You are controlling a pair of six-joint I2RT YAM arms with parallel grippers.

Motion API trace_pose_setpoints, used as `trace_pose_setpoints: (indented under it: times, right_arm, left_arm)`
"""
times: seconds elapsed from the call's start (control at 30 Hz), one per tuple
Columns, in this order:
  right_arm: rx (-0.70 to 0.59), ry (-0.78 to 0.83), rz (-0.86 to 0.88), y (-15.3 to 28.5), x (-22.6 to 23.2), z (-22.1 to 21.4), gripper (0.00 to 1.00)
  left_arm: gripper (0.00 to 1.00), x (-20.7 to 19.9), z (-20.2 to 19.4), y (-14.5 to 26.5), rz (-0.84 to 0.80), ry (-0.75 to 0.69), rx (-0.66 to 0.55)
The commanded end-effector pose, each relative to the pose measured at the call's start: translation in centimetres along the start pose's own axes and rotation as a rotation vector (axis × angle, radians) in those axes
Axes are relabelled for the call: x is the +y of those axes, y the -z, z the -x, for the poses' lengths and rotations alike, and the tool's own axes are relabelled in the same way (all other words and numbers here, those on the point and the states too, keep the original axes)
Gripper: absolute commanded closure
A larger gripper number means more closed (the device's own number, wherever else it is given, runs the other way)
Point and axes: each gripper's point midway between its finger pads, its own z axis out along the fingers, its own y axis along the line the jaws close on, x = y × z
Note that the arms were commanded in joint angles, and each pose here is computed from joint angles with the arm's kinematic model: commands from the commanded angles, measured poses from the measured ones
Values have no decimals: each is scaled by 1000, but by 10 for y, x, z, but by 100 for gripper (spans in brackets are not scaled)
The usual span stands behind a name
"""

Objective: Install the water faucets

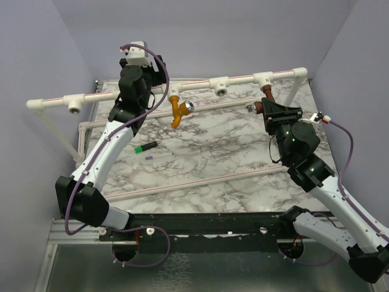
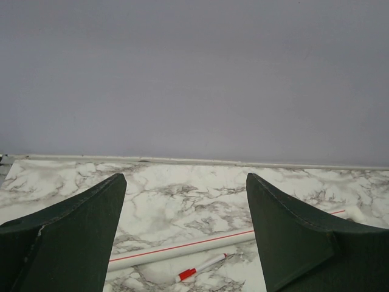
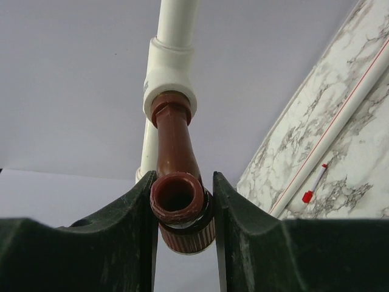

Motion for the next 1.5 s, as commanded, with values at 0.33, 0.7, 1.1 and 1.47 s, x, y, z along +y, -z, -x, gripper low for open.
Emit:
trace_pose_setpoints:
  times: [0.33, 0.7, 1.1, 1.47]
  right_arm:
    - [-54, -131, 124, 20, 46, 30, 61]
    - [-26, 43, 40, 24, 24, 27, 30]
    - [-54, 384, -20, 44, 16, 53, 26]
    - [-71, 1016, 148, 50, 47, 69, 28]
  left_arm:
    - [19, 3, -133, 15, -28, -117, 407]
    - [19, 3, -134, 15, -29, -118, 410]
    - [18, 3, -135, 15, -31, -116, 412]
    - [18, 3, -135, 15, -32, -116, 412]
